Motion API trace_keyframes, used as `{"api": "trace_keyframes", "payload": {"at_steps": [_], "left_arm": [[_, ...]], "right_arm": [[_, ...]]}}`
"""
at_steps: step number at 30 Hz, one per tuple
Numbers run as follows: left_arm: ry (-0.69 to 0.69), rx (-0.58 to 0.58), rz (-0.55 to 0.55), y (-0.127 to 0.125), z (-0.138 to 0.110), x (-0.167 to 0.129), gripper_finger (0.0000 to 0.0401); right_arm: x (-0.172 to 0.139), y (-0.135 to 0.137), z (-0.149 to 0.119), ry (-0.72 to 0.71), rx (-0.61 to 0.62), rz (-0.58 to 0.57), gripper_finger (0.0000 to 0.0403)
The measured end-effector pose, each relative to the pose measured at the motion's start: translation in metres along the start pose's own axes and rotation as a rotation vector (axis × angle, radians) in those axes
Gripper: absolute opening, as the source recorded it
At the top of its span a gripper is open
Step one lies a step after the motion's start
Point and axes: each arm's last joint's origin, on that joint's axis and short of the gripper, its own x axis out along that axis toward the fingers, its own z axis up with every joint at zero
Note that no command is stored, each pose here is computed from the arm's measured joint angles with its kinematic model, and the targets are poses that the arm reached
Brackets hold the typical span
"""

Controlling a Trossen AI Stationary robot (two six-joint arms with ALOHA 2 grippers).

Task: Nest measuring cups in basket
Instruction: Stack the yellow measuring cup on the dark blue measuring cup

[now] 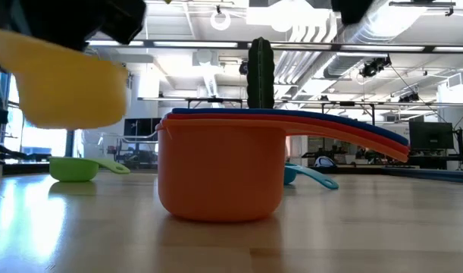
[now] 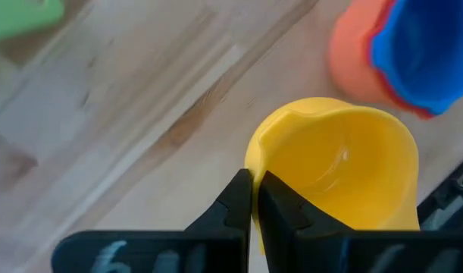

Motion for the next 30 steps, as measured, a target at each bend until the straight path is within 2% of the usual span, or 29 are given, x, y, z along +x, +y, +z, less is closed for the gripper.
{"api": "trace_keyframes", "payload": {"at_steps": [5,12,19,22,30], "left_arm": [[-0.027,0.092,-0.021,-0.003,0.014,-0.006,0.0003],[-0.064,0.199,-0.05,-0.008,0.03,-0.016,0.0003],[-0.087,0.253,-0.056,-0.009,0.043,-0.024,0.0003],[-0.098,0.257,-0.05,-0.008,0.047,-0.026,0.0003],[-0.173,0.293,-0.041,-0.012,0.055,-0.033,0.0003]], "right_arm": [[-0.016,0.006,-0.006,-0.023,0.096,0.059,0.0083],[-0.026,0.012,-0.023,-0.111,0.226,0.084,0.0083],[-0.029,0.015,-0.038,-0.304,0.442,0.112,0.0083],[-0.03,0.015,-0.038,-0.365,0.505,0.127,0.0083],[-0.028,0.011,-0.021,-0.443,0.56,0.124,0.0084]]}}
